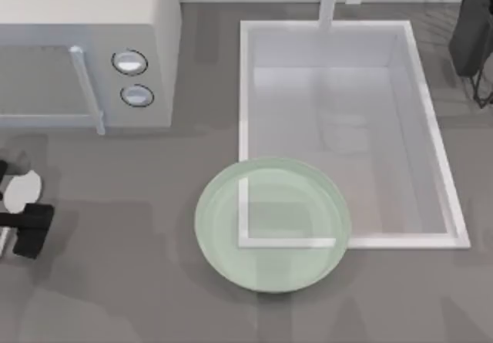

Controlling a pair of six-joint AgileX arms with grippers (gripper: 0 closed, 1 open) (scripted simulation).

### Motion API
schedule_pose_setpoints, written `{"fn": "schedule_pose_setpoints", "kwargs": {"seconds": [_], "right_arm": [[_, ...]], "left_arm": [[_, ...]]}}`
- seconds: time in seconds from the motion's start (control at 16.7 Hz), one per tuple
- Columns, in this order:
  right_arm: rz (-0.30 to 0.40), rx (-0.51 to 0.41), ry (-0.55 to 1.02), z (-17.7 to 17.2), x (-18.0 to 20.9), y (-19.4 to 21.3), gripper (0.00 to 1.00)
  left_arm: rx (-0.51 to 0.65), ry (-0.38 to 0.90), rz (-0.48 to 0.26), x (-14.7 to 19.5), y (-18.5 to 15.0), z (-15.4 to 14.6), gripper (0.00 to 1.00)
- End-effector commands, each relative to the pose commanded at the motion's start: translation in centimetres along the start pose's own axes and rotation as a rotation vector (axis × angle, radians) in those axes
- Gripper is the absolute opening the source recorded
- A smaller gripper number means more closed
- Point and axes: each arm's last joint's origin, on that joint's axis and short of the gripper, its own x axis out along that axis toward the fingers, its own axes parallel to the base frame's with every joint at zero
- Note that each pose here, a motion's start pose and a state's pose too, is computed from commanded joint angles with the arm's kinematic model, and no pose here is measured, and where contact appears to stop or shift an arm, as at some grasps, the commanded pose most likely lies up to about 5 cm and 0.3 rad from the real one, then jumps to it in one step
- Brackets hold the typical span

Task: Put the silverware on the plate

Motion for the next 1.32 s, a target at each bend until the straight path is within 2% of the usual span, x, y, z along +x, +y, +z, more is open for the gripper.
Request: {"fn": "schedule_pose_setpoints", "kwargs": {"seconds": [0.3,1.08,1.32], "right_arm": [[0.0,0.0,0.0,0.0,0.0,0.0,1.0],[0.0,0.0,0.0,0.0,0.0,0.0,1.0],[0.0,0.0,0.0,0.0,0.0,0.0,1.0]], "left_arm": [[0.0,0.006,-0.001,0.66,-0.02,-0.16,1.0],[0.0,0.006,-0.001,0.66,-0.02,-0.16,0.02],[0.0,0.006,-0.001,0.66,-0.02,-0.16,0.0]]}}
